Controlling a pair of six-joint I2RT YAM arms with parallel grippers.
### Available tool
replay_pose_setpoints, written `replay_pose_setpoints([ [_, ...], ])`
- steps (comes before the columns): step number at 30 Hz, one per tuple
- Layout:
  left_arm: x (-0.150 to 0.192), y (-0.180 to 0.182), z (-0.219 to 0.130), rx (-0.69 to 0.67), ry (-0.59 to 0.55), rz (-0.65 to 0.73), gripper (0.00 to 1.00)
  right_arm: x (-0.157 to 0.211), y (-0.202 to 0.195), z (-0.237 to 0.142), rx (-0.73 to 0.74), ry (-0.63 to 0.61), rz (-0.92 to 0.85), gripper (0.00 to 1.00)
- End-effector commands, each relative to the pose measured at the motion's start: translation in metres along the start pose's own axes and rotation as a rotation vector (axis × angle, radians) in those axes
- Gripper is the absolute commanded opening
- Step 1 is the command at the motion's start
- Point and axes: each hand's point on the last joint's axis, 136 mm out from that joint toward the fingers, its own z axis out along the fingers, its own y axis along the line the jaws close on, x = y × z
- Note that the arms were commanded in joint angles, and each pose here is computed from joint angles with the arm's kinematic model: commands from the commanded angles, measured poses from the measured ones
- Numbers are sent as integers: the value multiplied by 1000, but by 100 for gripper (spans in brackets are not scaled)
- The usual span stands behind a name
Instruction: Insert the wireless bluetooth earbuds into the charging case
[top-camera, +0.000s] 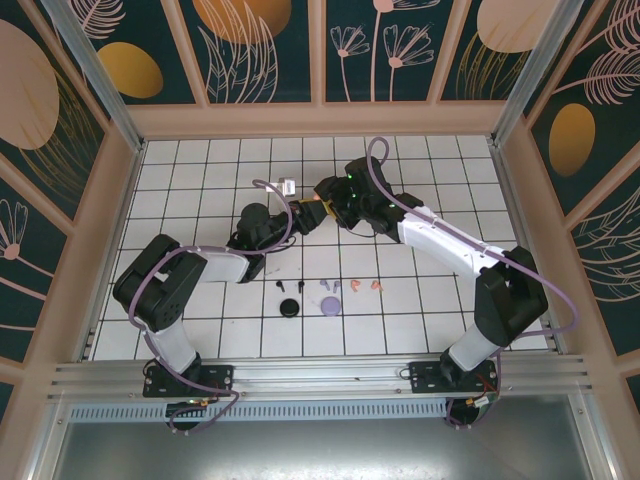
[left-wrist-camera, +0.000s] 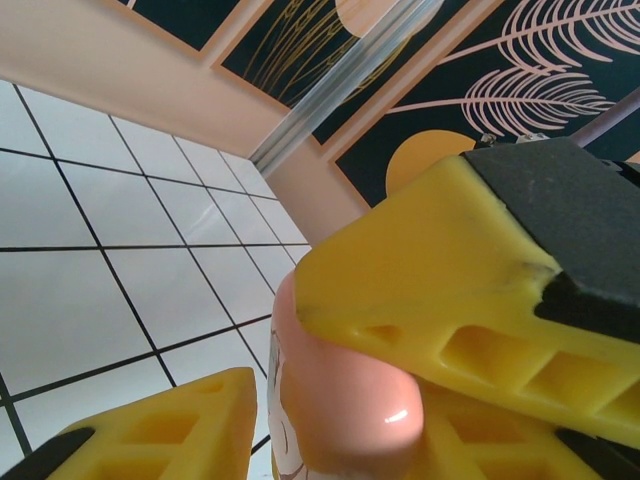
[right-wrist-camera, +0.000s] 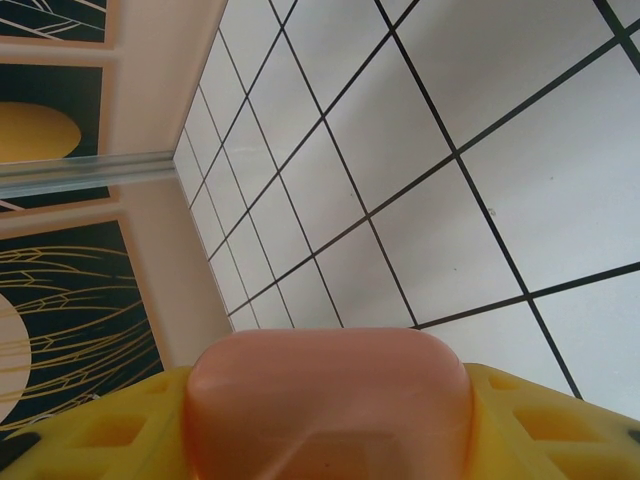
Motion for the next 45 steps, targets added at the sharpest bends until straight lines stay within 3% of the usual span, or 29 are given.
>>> replay_pose_setpoints([
  [1,-8,-9,3,34,-28,29,42,1,14,-11,-56,-13,7,46],
  [15,-4,-8,-8,23,-31,25,54,-1,14,-9,-55,-20,11,46],
  [29,-11,-13,-3,32,-44,38,41,1,12,-12,-57,-17,12,46],
  [38,-16,-18,0,49,-49,36,17,3,15,-15,-73,-15,10,47],
  [40,-15,-18,-1,53,-47,31,11,2,19,-16,-83,-19,6,54],
  [43,-15,-20,0,58,-40,27,0,-4,26,-20,-98,-33,-8,76],
  [45,-15,-21,1,60,-34,27,0,-10,31,-25,-104,-49,-22,84],
])
